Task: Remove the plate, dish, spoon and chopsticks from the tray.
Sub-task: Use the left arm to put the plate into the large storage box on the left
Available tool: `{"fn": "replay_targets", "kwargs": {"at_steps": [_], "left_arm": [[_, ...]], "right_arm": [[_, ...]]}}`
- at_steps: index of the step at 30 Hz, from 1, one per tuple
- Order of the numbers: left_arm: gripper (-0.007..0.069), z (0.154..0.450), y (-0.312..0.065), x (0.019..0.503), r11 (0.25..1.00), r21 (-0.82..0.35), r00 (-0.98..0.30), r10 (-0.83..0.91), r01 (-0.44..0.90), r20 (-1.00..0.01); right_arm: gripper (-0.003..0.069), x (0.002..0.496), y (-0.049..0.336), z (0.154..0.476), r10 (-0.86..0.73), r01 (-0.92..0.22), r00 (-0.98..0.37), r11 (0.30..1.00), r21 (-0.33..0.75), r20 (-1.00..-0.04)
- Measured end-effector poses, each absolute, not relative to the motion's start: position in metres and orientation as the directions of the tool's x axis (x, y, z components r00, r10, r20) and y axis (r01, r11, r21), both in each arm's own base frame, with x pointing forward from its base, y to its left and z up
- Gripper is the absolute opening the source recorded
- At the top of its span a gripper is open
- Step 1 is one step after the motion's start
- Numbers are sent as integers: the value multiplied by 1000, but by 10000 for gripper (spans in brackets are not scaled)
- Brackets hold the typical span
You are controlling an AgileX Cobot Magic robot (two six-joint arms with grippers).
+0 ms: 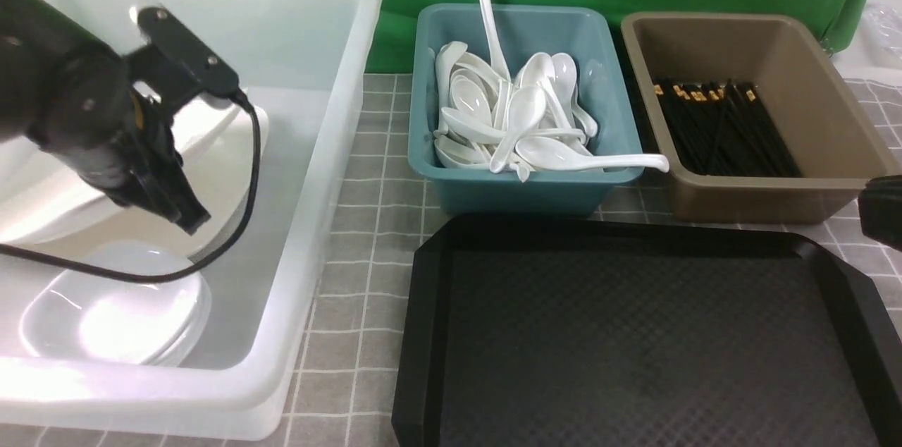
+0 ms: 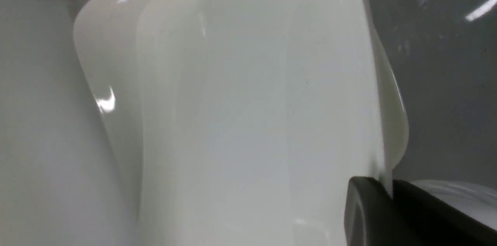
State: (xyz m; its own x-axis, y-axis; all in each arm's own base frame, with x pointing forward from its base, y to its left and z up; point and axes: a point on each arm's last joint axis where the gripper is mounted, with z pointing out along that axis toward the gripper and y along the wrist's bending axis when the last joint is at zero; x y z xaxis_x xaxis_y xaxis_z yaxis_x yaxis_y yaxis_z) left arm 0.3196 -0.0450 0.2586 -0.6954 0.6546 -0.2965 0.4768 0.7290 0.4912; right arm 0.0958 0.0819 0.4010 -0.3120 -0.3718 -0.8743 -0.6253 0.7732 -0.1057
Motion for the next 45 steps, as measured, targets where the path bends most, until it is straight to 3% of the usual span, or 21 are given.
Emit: {"fn": "replay_targets", "kwargs": {"at_steps": [15,24,29,35,41,44,45], "left_arm": [[25,224,-57,368,823,421,-780,530,381,-331],[55,198,-60,380,830,395,-816,514,394,-265],[134,193,-62,382,840,370,-816,507,396,-279],[315,193,-63,383,845,363,-810,505,393,-297],[461,225,-65,375,877,332,-797,463,348,-387],[459,257,-66,363,903,299,-773,422,310,-474],[426,285,-70,350,923,256,-742,383,286,-551]], "right_arm": [[31,97,84,386,-403,-633,-347,767,-106,-847],[31,95,83,381,-423,-637,-380,765,-99,-823],[34,95,83,381,-425,-639,-379,763,-99,-822],[38,95,83,381,-425,-642,-380,761,-97,-821],[43,94,84,381,-426,-644,-379,759,-96,-821],[43,94,84,381,-426,-645,-378,758,-97,-822],[45,94,84,381,-426,-645,-379,758,-96,-822]]}}
